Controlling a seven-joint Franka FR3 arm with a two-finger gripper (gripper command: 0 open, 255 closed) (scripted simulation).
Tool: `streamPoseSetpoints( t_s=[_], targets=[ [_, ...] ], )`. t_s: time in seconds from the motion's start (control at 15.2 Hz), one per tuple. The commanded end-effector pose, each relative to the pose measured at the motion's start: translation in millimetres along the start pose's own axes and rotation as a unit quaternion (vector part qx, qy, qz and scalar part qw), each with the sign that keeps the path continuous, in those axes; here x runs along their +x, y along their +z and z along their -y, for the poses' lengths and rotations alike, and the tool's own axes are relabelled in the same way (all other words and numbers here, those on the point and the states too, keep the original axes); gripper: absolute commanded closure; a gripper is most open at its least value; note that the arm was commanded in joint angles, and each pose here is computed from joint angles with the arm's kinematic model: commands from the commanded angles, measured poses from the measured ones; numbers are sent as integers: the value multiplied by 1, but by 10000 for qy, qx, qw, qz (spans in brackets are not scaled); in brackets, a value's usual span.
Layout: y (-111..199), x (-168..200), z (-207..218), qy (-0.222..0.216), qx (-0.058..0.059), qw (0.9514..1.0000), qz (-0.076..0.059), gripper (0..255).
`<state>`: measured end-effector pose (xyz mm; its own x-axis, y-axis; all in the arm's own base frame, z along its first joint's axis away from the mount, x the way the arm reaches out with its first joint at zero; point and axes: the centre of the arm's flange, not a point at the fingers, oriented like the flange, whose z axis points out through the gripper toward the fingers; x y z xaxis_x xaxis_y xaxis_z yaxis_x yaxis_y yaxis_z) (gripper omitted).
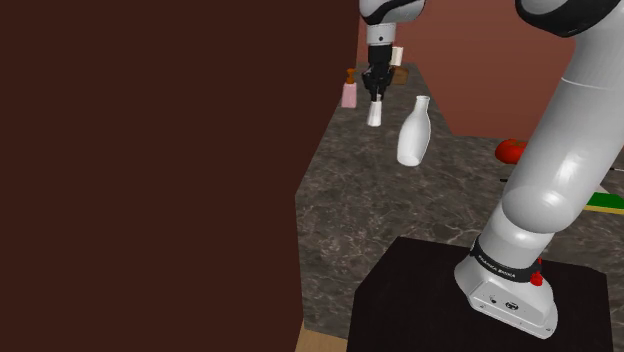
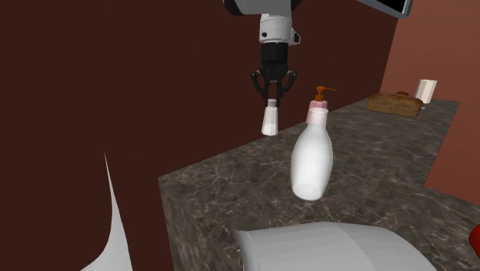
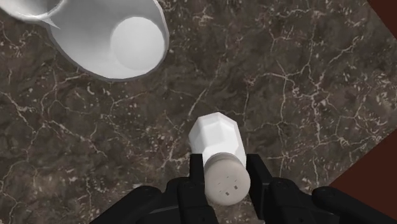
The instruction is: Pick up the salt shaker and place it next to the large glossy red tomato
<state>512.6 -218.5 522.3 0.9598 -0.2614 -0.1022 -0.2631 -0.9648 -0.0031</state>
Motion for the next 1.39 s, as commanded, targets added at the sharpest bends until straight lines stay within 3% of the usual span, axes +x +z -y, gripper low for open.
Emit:
streamPoseSetpoints(
  t_s=[0.0, 0.33, 1.32],
  targets=[
    [-11, -1, 1, 0, 0, 10000, 2, 255],
    [-33, -3, 1, 0, 0, 10000, 2, 255],
    [-26, -79, -182, 0, 0, 10000, 2, 255]
  ],
)
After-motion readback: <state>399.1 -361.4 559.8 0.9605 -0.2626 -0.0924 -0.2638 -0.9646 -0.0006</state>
